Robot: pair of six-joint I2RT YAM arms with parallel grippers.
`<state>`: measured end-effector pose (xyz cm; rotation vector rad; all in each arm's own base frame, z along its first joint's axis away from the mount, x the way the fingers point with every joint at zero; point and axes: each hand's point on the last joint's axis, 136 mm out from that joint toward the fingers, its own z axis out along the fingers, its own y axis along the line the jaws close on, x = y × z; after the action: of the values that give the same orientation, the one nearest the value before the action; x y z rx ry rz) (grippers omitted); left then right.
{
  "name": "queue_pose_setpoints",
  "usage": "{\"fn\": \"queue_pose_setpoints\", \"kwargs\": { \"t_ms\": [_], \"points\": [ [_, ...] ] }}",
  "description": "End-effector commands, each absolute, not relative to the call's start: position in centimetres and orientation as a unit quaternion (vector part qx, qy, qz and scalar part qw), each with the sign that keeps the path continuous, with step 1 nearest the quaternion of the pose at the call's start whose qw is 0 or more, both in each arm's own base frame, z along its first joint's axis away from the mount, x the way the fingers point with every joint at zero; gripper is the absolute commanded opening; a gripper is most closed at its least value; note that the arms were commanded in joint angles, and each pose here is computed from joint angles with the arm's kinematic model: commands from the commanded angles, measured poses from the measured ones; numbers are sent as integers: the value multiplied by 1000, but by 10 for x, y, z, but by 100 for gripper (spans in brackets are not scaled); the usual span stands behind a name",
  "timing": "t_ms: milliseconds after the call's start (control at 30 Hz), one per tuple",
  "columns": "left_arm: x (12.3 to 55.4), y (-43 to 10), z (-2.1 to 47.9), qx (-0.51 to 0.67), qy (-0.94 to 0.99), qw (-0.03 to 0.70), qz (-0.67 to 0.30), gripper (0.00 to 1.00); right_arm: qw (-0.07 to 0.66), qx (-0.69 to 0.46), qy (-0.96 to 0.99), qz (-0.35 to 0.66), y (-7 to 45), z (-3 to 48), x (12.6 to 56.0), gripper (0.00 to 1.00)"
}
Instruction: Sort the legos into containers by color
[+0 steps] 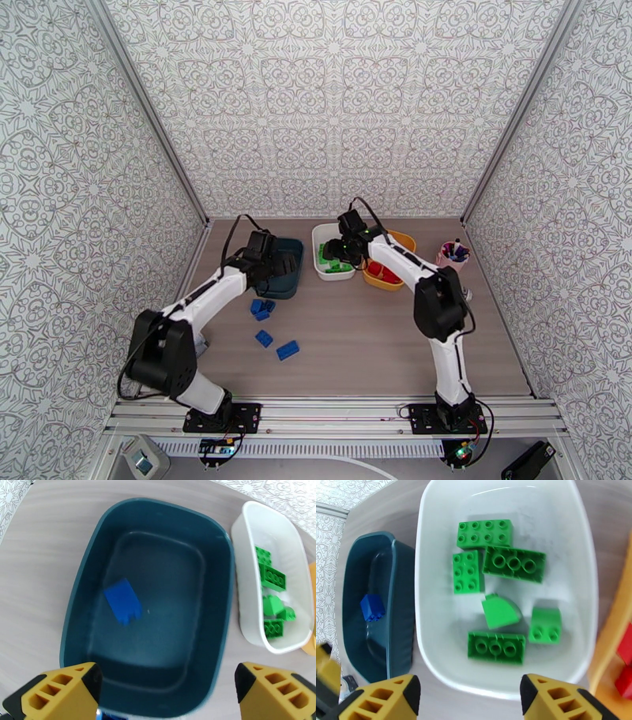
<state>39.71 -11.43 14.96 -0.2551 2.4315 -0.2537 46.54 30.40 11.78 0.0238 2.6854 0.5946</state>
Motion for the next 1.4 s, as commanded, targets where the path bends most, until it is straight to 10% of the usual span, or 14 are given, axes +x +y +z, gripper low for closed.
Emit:
{"fn": "queue_pose_setpoints", "kwargs": {
  "t_ms": [0, 833, 1367],
  "points": [
    [362, -115, 145, -119, 936, 309, -118, 97, 161, -9, 965, 208, 315, 106, 456, 71],
    [215, -130, 55, -151, 975, 128, -103, 99, 141, -11, 970, 200, 295, 103, 376, 72],
    [219, -161, 18, -169, 972, 84, -141, 99, 216, -14, 971, 103, 231, 166, 356, 86]
  ]
}}
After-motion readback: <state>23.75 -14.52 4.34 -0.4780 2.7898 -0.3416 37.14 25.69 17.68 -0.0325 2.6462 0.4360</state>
